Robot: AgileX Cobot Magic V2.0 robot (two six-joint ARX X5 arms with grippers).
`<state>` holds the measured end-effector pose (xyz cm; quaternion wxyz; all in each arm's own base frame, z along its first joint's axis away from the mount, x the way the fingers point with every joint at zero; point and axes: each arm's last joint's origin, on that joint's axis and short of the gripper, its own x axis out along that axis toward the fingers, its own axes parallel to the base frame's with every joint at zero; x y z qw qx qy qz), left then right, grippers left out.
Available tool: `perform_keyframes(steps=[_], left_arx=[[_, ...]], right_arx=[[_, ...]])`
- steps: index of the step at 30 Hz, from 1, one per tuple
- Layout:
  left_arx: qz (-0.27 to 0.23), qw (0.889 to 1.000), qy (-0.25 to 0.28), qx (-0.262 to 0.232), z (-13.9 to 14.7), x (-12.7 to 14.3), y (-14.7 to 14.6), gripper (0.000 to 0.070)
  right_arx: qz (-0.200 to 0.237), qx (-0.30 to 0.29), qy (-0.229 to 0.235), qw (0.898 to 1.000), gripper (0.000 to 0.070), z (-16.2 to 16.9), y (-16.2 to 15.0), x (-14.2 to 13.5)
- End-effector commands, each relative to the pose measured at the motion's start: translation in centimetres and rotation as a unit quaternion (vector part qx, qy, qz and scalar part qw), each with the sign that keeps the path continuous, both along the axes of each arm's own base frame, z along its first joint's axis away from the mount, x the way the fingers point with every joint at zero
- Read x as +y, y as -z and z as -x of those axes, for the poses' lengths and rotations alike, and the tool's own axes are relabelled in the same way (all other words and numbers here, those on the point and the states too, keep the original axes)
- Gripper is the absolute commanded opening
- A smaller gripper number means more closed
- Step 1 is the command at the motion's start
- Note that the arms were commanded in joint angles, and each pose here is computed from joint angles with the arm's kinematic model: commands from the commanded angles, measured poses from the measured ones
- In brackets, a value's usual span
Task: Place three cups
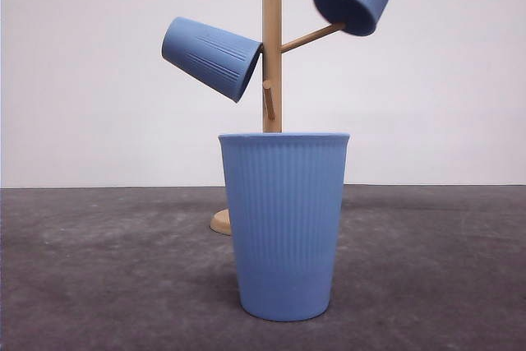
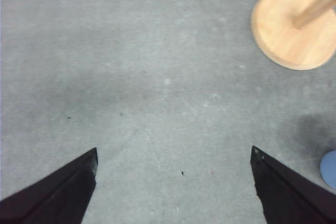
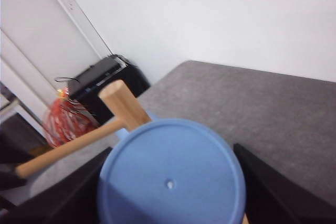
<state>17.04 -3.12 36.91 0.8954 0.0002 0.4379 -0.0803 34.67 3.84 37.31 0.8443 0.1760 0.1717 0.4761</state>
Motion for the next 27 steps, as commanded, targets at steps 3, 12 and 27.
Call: perform_keyframes(steps=[3, 12, 27], left_arx=[[0.007, 1.000, 0.014, -0.003, -0.2, -0.2, -0.2, 0.0554], [0.029, 0.999, 0.031, 0.001, -0.1, -0.3, -0.2, 0.0554], [0.098, 0.989, 0.108, 0.011, 0.1, -1.1, -0.3, 0.0554]], right_arx=[[0.021, -0.006, 0.014, 1.000, 0.0254, -1.2, 1.0, 1.3], [0.040, 0.008, 0.018, 0.999, 0.0262, -2.2, 2.8, 3.2], [0.043, 0.015, 0.011, 0.999, 0.0575, -2.3, 3.2, 3.4]])
